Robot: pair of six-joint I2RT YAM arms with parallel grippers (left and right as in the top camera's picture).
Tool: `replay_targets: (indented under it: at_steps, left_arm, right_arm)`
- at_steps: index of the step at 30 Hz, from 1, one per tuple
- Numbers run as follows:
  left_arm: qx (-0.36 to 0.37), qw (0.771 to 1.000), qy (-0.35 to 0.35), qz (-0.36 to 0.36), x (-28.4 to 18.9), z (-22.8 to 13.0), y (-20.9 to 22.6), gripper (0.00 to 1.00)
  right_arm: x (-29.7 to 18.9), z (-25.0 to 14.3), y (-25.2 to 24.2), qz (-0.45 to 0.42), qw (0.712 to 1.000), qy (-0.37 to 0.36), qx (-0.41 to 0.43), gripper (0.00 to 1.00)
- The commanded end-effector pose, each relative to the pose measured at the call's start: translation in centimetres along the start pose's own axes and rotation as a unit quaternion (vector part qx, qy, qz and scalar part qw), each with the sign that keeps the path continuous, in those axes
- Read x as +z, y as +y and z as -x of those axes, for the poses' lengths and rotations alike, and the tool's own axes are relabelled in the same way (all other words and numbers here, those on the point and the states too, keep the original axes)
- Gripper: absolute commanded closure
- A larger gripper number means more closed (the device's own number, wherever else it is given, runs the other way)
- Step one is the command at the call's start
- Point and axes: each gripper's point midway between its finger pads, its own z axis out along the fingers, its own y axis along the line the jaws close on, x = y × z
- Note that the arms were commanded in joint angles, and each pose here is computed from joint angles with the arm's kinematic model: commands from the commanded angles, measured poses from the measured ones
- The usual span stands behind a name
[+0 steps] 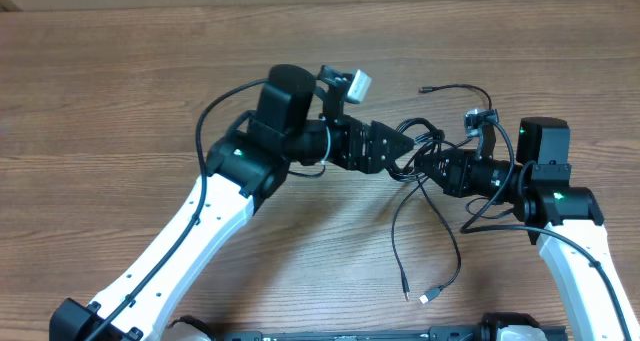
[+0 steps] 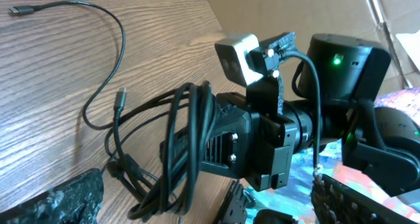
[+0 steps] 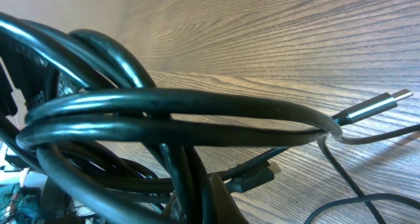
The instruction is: Untangle cables
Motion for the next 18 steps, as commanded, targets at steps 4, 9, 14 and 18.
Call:
replay_targets:
  at_steps: [4, 9, 14, 18]
  left_arm:
    - [0.042, 0.994, -0.031, 0.096, 0.5, 0.2, 1.4, 0.15]
    - [0.019, 0.984, -0.039, 0.172, -0.1, 0.0, 4.3, 0.22]
    - [0.017, 0.983, -0.044, 0.178, 0.0, 0.2, 4.6, 0.19]
    - [0.019, 0.982, -0.047, 0.179, 0.0, 0.4, 4.6, 0.18]
  right_arm:
    - [-0.1, 0.3, 0.4, 0.008, 1.000, -0.003, -0.003, 0.96]
    - [-0.1, 0.3, 1.1, 0.028, 1.000, -0.002, -0.006, 0.96]
    - [-0.2, 0.3, 1.2, 0.031, 0.999, -0.003, -0.008, 0.96]
    - [-0.2, 0.3, 1.5, 0.039, 0.999, -0.001, -0.008, 0.96]
